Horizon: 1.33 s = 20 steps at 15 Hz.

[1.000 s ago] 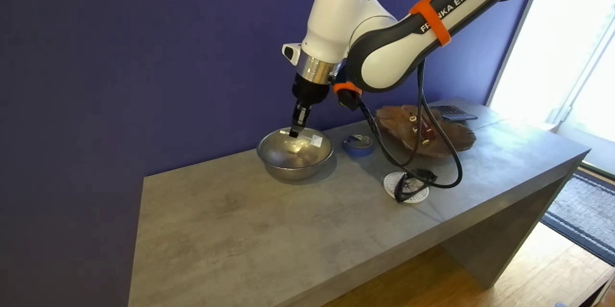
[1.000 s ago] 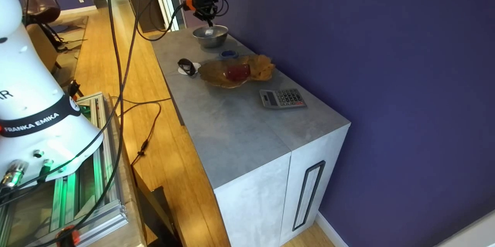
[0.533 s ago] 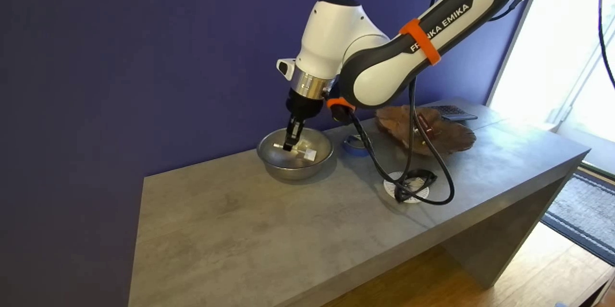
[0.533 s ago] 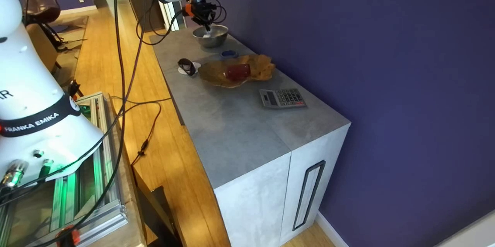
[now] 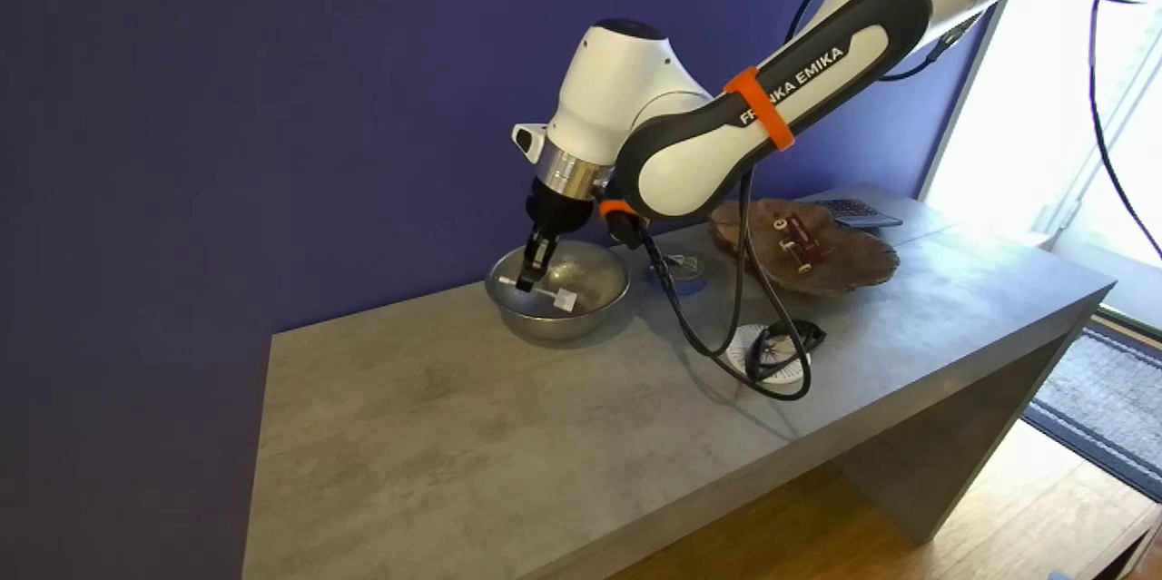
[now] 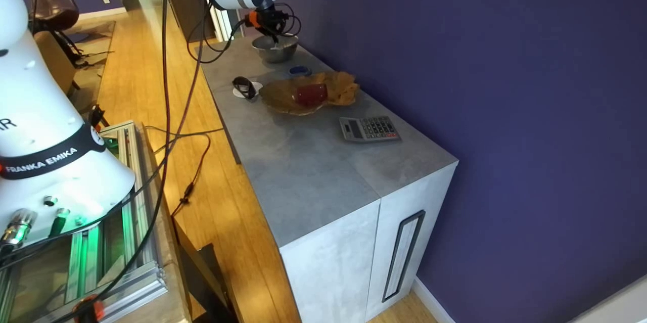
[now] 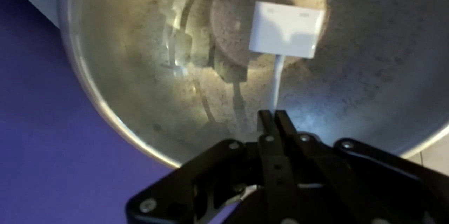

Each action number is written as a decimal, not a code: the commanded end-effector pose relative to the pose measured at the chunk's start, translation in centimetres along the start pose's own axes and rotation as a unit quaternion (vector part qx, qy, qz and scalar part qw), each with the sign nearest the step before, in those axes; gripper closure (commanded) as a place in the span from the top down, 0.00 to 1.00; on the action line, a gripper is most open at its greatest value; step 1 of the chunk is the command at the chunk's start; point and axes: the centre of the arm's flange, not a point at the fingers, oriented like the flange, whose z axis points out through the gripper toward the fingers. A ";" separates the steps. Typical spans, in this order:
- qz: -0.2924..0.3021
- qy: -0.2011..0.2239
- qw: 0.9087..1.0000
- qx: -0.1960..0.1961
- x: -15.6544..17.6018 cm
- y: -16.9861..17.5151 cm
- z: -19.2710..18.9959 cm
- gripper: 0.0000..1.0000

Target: Put the dongle into the bowl

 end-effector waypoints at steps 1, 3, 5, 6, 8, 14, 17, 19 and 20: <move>0.013 0.031 0.999 0.026 2.4 0.6 1.6 0.01; 0.024 0.060 0.997 0.036 2.5 0.6 0.3 0.01; 0.033 0.090 0.994 0.045 2.8 0.7 -0.7 0.01; 0.037 0.099 0.993 0.048 2.9 0.8 -1.1 0.01; 0.042 0.119 0.991 0.052 3.1 1.1 -1.6 0.01; 0.030 0.126 0.990 0.053 3.3 1.2 -1.3 0.32; 0.025 0.130 0.990 0.046 3.3 1.1 -2.4 0.51; 0.017 0.119 0.992 0.031 2.9 0.8 -4.5 0.66; 0.009 0.102 0.994 0.027 2.7 0.5 -5.7 0.72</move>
